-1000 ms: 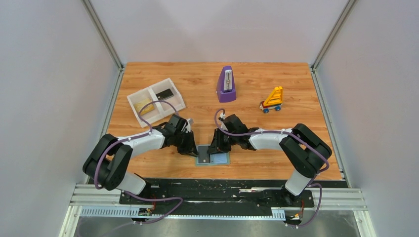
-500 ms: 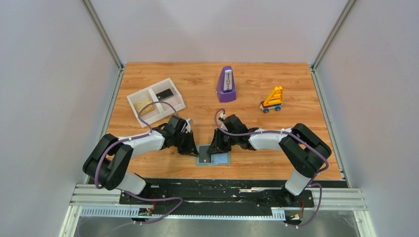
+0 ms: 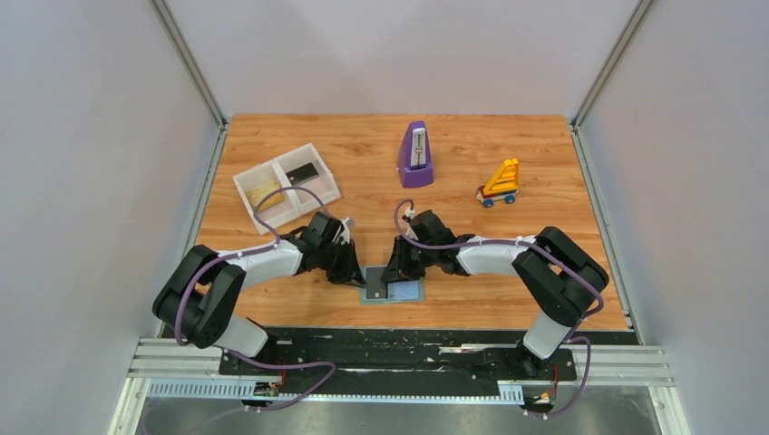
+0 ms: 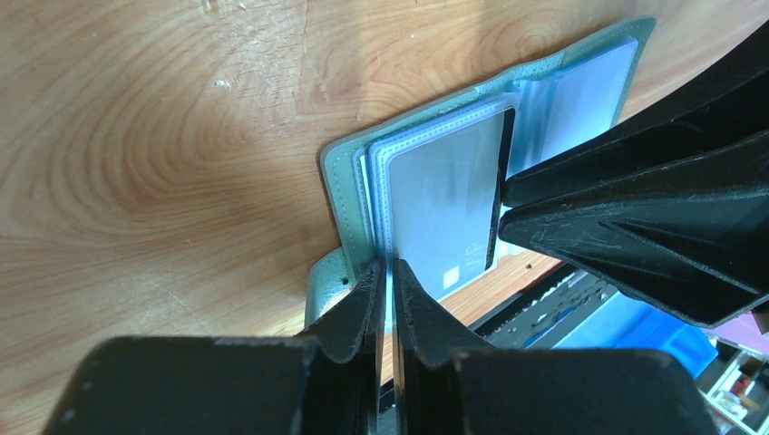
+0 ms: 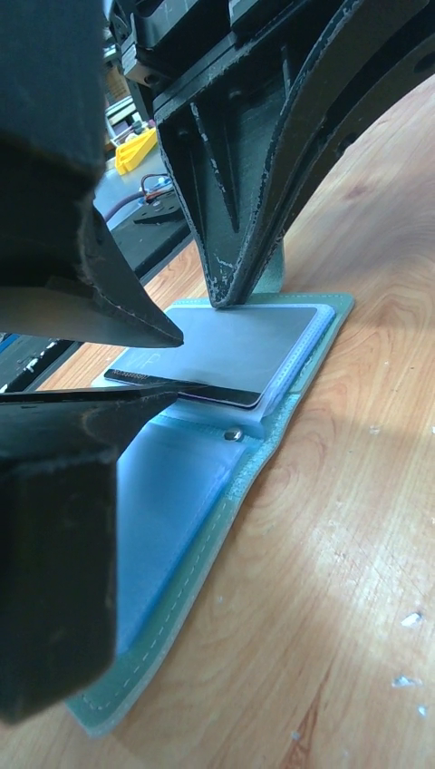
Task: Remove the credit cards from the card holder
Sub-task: Remove the credit card from the card holder.
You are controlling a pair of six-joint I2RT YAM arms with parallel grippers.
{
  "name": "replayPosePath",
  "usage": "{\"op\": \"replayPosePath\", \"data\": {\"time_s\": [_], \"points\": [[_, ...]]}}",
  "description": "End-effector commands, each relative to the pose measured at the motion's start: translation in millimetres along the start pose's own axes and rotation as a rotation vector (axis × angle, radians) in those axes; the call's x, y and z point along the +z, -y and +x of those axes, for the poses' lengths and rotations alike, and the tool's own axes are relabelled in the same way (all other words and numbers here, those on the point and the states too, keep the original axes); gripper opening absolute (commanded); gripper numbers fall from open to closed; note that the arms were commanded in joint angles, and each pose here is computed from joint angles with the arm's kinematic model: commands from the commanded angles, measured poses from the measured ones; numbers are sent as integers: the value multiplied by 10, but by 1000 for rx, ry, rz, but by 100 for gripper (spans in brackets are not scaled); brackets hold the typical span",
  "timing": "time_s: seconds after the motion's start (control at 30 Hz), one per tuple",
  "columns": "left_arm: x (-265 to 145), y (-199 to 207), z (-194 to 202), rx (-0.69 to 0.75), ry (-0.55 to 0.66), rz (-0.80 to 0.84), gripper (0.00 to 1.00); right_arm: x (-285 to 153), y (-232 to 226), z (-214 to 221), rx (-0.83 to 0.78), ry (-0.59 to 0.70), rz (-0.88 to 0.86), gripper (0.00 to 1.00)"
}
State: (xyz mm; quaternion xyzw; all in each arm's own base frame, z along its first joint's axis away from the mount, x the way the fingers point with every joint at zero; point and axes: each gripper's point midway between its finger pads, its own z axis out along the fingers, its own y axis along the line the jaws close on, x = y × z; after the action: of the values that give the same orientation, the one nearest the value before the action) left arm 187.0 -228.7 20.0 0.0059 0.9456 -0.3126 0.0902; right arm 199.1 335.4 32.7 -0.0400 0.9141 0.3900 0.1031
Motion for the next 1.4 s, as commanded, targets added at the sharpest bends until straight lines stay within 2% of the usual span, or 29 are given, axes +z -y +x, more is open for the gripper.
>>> {"op": "replayPosePath", "data": {"time_s": [0.0, 0.43, 0.67, 0.83, 1.0, 1.37], "points": [[78, -152, 88, -14, -20, -47, 14, 3, -14, -22, -4, 19, 2, 23], [72, -172, 103, -21, -18, -53, 14, -62, -13, -72, -16, 43, 39, 23], [87, -169, 118, -27, -23, -45, 14, 24, -36, -9, -16, 14, 18, 22], [94, -174, 125, -31, -26, -46, 13, 46, -18, 12, -12, 12, 15, 17], [106, -216, 131, -39, -26, -65, 13, -4, -69, 3, -44, 24, -9, 0], [164, -339, 189, -71, -50, -114, 11, -208, -188, 44, -120, 35, -126, 0]]}}
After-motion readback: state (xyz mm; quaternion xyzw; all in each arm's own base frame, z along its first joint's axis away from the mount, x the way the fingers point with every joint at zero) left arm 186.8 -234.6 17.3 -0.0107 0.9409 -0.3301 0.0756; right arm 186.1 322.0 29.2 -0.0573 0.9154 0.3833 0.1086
